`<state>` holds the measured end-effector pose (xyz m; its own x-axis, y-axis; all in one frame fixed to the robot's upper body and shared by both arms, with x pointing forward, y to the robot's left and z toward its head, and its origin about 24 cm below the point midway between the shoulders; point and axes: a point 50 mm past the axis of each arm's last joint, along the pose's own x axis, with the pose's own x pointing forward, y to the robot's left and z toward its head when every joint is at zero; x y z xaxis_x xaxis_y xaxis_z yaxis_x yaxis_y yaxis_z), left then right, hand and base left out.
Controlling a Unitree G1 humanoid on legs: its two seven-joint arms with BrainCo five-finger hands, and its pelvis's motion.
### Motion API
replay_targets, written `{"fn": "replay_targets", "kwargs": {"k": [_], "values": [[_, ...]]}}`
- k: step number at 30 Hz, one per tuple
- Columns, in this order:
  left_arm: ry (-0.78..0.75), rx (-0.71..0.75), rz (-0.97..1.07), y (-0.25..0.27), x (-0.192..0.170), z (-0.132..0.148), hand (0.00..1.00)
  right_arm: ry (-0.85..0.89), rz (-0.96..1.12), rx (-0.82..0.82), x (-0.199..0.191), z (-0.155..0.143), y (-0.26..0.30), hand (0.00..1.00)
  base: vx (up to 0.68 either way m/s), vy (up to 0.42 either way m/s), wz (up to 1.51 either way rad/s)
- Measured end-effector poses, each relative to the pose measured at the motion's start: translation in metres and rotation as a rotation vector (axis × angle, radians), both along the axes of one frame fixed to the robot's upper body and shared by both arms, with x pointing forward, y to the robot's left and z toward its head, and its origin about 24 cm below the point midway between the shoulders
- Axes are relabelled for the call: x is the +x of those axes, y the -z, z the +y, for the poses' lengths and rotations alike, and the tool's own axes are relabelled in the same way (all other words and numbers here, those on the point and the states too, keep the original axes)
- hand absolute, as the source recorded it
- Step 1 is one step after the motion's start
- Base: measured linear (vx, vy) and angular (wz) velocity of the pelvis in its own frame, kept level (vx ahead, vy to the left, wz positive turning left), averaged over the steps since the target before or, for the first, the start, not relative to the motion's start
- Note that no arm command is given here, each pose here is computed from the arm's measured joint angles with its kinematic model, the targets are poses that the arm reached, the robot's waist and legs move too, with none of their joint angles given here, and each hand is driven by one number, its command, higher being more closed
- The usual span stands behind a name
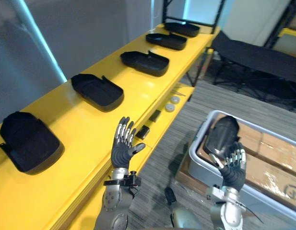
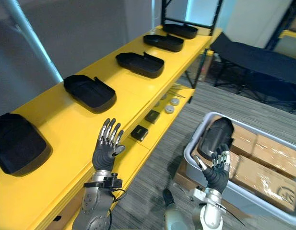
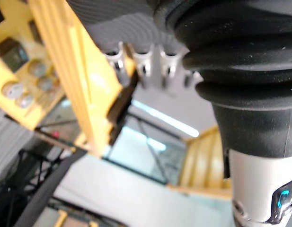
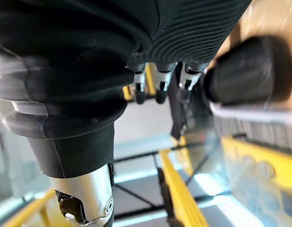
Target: Walk over and take plastic housings, then place them on the shelf
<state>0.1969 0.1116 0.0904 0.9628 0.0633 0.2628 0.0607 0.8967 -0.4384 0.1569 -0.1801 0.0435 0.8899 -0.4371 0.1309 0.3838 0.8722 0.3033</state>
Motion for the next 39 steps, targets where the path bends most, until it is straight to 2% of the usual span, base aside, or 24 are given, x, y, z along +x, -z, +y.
{"fn": "replay_targets", "kwargs": {"k": [4,6,10,12,16,20,27,31,35,39], "values": [[-0.049,0.005,0.004,0.0,0.0,0.009,0.0,-0.053,-0.083,0.002,0.01,0.011,-0.01,0.0,-0.17,-0.095,-0.14],[-0.101,0.015,0.042,0.007,-0.004,0.02,0.0,-0.12,-0.118,-0.001,0.024,0.03,-0.014,0.0,-0.01,-0.14,-0.26],[-0.189,-0.002,0.159,0.031,-0.011,0.044,0.0,-0.127,-0.045,-0.043,0.035,0.037,-0.001,0.0,0.06,-0.322,-0.48],[-0.185,-0.024,0.187,0.036,-0.012,0.045,0.0,-0.132,-0.014,-0.072,0.034,0.039,0.002,0.0,0.13,-0.484,-0.56],[-0.1,-0.131,0.203,0.038,-0.003,0.015,0.0,-0.116,0.049,-0.188,0.033,0.016,0.007,0.0,0.15,-0.466,-0.47],[0.066,-0.123,0.145,0.031,0.006,-0.019,0.0,-0.012,0.059,-0.214,0.031,-0.012,0.005,0.0,0.08,-0.148,-0.2],[0.074,-0.08,0.143,0.035,0.006,-0.011,0.0,-0.01,0.107,-0.226,0.035,-0.016,0.017,0.0,-0.03,0.126,-0.56],[0.155,0.011,0.092,0.03,0.01,-0.012,0.0,0.022,0.132,-0.211,0.058,-0.018,0.024,0.0,-0.07,0.086,-0.16],[0.213,0.086,0.055,0.024,0.011,-0.021,0.0,0.086,0.212,-0.158,0.087,-0.035,0.035,0.0,-0.09,0.059,-0.05],[0.207,0.138,0.003,0.01,0.021,-0.02,0.0,0.152,0.177,-0.129,0.133,-0.054,0.006,0.0,-0.09,0.037,0.15]]}}
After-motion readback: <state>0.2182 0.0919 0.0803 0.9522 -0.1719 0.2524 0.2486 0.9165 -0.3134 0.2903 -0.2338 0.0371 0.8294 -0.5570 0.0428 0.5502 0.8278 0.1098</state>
